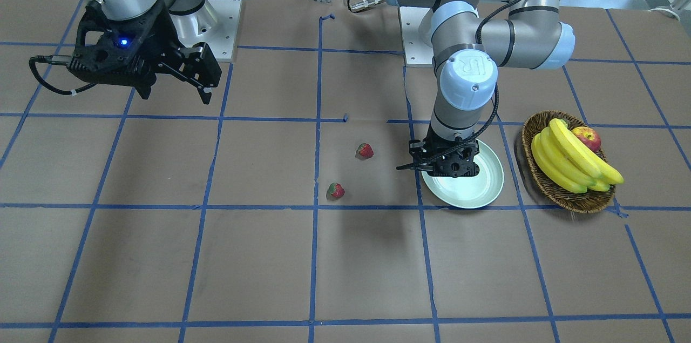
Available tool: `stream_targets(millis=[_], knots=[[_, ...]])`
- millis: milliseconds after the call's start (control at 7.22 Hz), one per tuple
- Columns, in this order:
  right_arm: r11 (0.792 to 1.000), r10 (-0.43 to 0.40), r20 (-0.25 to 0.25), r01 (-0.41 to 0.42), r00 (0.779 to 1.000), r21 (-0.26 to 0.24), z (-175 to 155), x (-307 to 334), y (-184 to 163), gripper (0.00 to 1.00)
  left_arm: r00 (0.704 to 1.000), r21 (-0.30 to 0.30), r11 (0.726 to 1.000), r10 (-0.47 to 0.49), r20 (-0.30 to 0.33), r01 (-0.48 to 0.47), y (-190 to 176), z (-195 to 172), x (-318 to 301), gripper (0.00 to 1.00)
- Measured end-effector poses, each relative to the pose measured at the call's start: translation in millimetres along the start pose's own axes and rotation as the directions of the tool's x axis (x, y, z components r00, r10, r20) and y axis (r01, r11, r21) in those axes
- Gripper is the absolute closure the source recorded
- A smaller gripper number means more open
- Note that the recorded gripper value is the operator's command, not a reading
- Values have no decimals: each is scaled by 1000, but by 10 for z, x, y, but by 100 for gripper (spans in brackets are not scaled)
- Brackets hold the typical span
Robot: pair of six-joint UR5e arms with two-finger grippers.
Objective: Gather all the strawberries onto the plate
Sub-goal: 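Close the left gripper on that strawberry and lift it, then lower the strawberry onto the plate and open the left gripper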
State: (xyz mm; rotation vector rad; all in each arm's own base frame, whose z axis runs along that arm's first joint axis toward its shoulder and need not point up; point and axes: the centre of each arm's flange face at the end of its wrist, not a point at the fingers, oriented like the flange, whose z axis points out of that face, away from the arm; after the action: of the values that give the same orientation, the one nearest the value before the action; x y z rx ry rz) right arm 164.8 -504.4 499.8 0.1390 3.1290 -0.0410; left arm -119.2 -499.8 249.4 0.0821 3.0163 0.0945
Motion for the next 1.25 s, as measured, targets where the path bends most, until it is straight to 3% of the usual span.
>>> stream_targets(millis=[139,277,416,831,1108,1247], knots=[[1000,0,-3,0,1000,0,0,3,-1,0,1000,-7,1000,7,-5,-7,8,111,-191,52],[1000,1,-8,-1,1000,1,-1,8,-3,0,1000,-20,1000,10,-8,-10,42,239,-261,10],[1000,1,-10,-1,1000,2,-1,11,-3,0,1000,-30,999,11,-11,-11,80,342,-275,0],[1000,2,-11,-2,1000,2,-4,12,-4,0,999,4,999,-35,-9,35,84,283,35,0],[1000,2,-11,-2,1000,3,-6,12,-4,0,995,59,994,-94,-45,97,88,31,846,7],[1000,3,-11,-3,1000,3,-7,12,-4,0,990,51,991,-122,-76,126,155,26,1190,9]])
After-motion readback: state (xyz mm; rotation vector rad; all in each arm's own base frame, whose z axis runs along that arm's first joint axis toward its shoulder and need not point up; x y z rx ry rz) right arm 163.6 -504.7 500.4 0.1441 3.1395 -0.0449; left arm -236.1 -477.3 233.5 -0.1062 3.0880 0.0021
